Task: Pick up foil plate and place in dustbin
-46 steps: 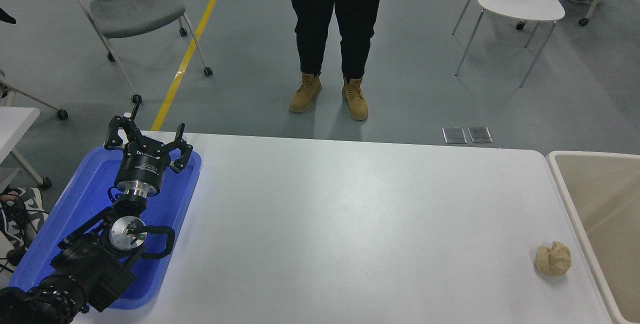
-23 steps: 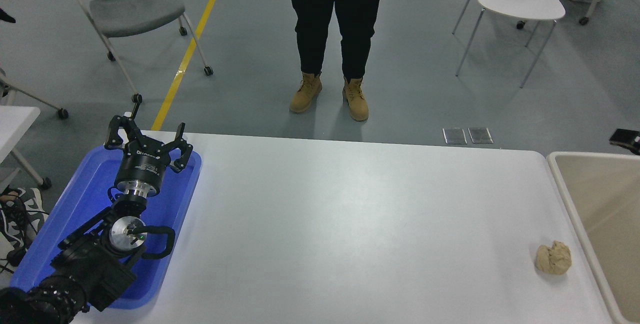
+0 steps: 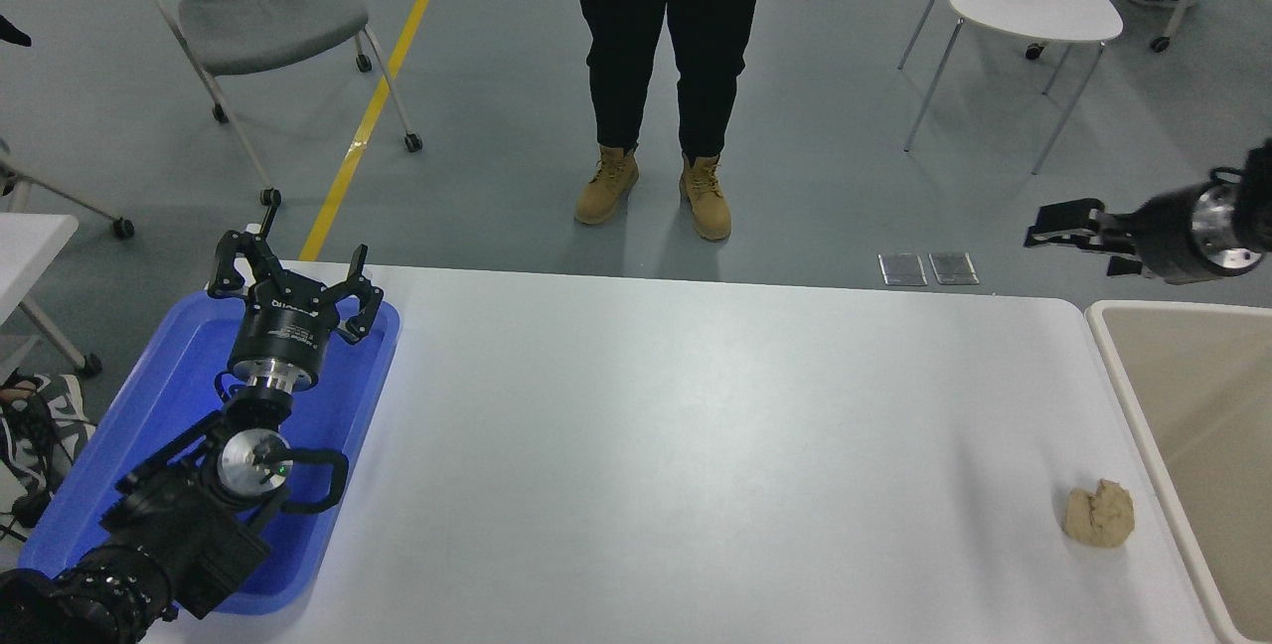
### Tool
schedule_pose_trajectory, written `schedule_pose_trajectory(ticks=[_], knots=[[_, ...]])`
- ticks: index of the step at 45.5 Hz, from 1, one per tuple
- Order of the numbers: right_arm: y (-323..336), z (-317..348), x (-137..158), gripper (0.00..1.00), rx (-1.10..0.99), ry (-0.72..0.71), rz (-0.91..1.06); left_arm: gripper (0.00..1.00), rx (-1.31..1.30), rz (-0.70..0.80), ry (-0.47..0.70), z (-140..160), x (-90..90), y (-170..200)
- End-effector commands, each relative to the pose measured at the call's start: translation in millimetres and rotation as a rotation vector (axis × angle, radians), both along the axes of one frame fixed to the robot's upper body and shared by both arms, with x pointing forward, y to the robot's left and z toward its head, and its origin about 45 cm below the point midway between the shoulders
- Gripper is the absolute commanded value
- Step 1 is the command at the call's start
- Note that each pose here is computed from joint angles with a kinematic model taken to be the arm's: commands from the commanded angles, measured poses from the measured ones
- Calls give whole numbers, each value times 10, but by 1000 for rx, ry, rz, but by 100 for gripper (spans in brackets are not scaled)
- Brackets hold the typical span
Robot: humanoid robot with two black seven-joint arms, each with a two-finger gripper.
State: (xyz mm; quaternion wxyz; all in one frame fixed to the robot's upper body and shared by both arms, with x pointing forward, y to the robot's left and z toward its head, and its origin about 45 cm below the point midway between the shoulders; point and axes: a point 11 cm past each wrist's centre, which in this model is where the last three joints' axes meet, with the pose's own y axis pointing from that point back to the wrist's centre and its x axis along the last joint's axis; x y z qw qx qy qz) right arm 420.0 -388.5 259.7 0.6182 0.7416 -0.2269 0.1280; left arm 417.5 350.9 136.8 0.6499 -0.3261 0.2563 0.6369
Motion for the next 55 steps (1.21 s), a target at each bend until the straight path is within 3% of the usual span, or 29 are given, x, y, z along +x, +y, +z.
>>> schedule_pose_trajectory(ticks=[1,18,34,55], knots=[[638,31,-289,100,-29,126,191,100,0,0,0,0,0,0],[1217,269,-572,100,-26,211,324,100,0,0,0,0,0,0],[1539,377,-822,100,85,366,279,100,0,0,0,0,0,0],[1620,449,-901,100,158,428,192,100,1,1,2,-9,-7,5]])
